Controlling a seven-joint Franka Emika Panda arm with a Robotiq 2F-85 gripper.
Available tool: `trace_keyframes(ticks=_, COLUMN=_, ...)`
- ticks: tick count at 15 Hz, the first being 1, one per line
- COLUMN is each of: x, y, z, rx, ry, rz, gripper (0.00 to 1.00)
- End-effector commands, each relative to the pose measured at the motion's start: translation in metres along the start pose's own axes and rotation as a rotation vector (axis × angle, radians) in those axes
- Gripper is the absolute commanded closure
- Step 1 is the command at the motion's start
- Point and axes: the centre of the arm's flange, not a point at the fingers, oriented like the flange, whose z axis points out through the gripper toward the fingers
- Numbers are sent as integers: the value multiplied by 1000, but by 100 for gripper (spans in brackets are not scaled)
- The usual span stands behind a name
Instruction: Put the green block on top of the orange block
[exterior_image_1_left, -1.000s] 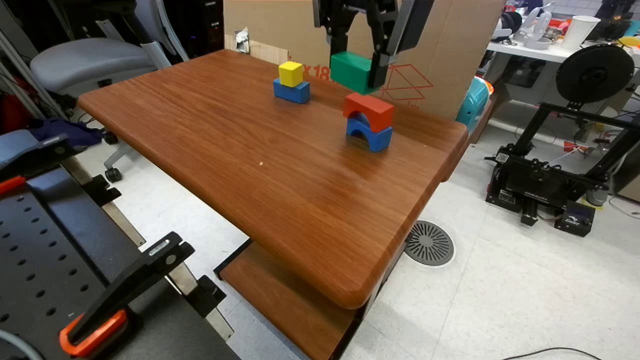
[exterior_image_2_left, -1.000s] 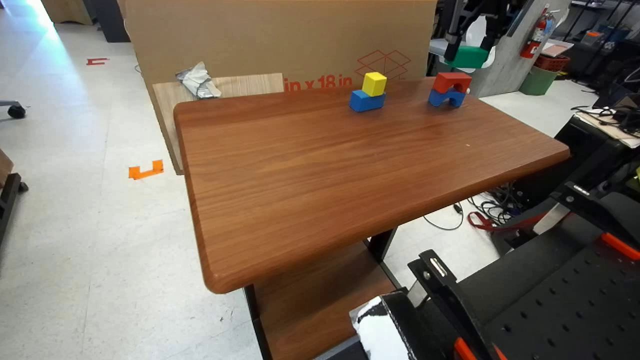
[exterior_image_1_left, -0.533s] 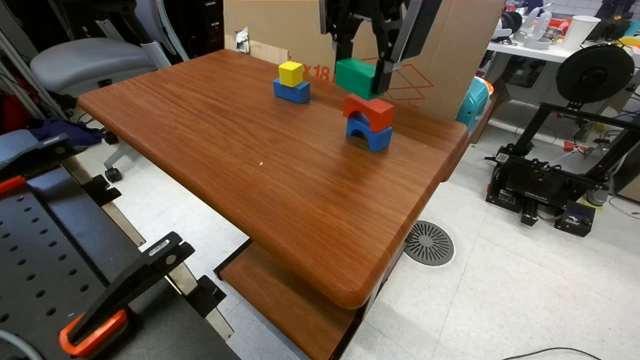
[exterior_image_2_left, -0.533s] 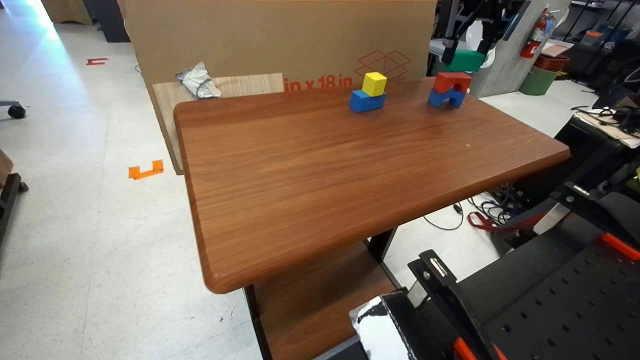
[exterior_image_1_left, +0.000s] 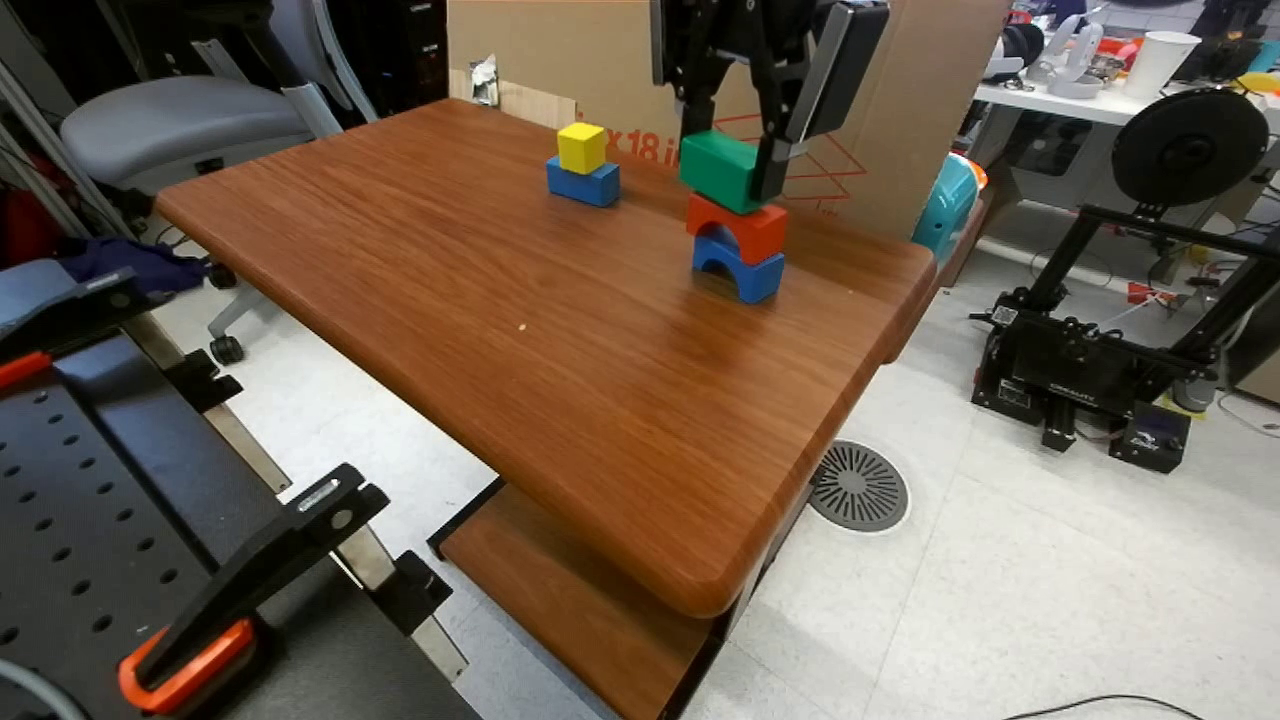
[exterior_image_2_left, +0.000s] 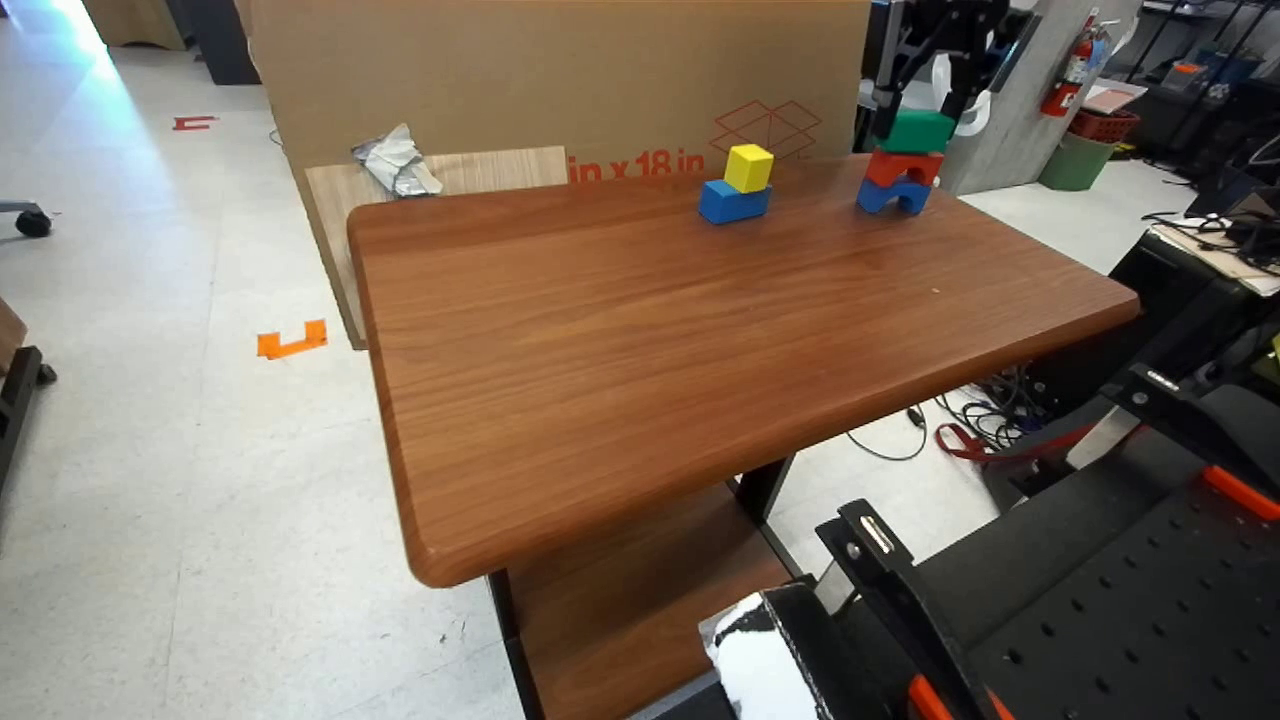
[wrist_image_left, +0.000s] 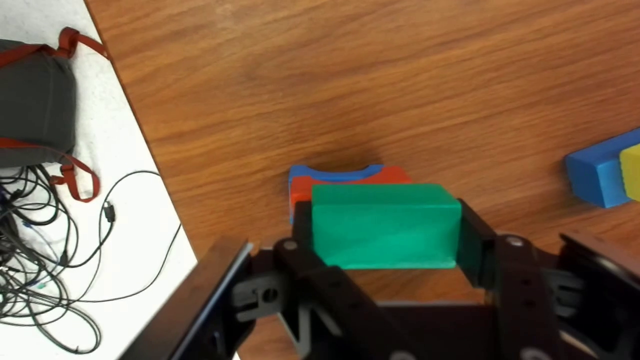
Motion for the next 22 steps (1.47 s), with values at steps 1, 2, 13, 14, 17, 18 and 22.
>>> trace_keyframes(ticks=1, x=12, y=0, z=-2, rx=-15, ry=-23, rz=15, gripper=59)
trace_keyframes(ticks=2, x=12, y=1, z=-2, rx=-16, ry=-29, rz=17, gripper=59)
trace_keyframes(ticks=13, x=17, y=9, z=-5, rx=-23, ry=-56, rz=27, gripper=59)
trace_keyframes(ticks=14, x=18, y=9, z=-6, rx=-22, ry=-52, rz=27, gripper=59)
trace_keyframes(ticks=17, x=20, y=8, z=-5, rx=-26, ry=-51, rz=25, gripper=59)
trace_keyframes(ticks=18, x=21, y=8, z=-4, rx=-27, ry=-52, rz=24, gripper=59)
trace_keyframes(ticks=22, x=21, y=8, z=-2, rx=-29, ry=-57, rz=24, gripper=59)
